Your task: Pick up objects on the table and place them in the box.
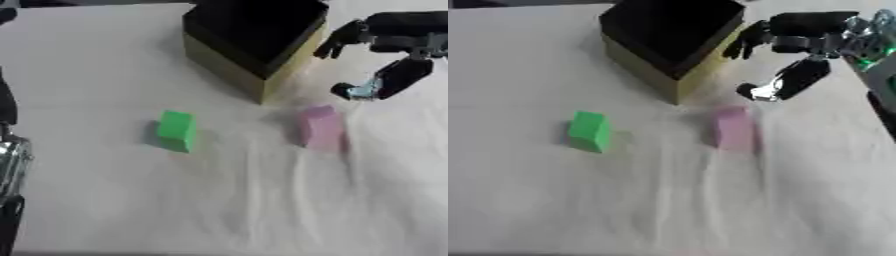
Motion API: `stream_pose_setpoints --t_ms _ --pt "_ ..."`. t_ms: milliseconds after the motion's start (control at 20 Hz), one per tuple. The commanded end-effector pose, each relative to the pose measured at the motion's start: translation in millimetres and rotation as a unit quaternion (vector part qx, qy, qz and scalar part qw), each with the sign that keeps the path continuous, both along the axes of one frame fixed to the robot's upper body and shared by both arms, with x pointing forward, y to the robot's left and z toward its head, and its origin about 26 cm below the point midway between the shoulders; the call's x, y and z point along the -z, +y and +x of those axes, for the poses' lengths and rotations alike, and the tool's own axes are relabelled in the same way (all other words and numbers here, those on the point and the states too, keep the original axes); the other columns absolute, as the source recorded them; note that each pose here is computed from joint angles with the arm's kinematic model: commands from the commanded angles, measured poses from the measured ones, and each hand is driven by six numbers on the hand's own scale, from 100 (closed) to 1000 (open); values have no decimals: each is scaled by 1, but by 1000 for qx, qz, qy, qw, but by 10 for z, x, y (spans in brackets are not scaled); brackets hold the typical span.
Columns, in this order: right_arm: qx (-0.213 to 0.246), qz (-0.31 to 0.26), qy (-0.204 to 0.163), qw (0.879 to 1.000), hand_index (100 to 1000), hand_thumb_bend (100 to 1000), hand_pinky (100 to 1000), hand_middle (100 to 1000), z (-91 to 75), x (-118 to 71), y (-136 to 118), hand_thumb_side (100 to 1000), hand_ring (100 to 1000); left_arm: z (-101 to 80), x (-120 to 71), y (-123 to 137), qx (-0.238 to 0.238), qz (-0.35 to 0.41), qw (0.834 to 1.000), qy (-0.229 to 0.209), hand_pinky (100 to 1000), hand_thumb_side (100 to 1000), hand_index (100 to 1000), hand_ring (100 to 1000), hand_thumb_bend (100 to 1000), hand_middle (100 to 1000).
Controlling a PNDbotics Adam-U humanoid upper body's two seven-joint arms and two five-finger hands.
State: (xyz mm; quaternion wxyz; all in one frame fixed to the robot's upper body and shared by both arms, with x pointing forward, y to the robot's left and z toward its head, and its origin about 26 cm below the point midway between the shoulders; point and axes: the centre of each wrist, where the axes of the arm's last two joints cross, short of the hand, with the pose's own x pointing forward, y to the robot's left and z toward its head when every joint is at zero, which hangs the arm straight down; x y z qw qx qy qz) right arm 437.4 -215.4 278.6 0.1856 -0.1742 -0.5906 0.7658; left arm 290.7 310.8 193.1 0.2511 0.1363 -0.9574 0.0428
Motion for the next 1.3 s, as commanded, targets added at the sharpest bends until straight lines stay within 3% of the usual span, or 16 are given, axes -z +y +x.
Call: stream_pose_setpoints --t_ms 50,400,500,600,700,1300 --pt "-45 -73 6 996 901 254 888 758 -9 -87 -86 506 840 -30 -79 29 -4 11 1000 -10 725 958 747 728 126 707" --pt "-47 -84 20 995 910 260 893 770 -11 -44 -89 535 848 -33 -73 34 -6 10 1000 -9 725 957 747 727 125 707" --pt "-47 -91 19 995 915 258 893 774 -13 -39 -88 586 850 -34 -72 36 -6 10 1000 -8 725 956 747 726 125 705" --pt "-48 -98 19 994 915 242 891 773 -8 -18 -86 694 848 -34 -71 36 -6 10 1000 -8 725 957 747 726 125 705" --pt "-48 -104 21 993 915 238 890 773 0 20 -80 730 848 -35 -67 36 -6 10 1000 -6 724 955 746 726 123 705" --pt "-66 -124 48 989 913 209 890 761 15 227 -46 728 839 -37 -59 34 -5 13 1000 -3 725 931 746 725 102 705"
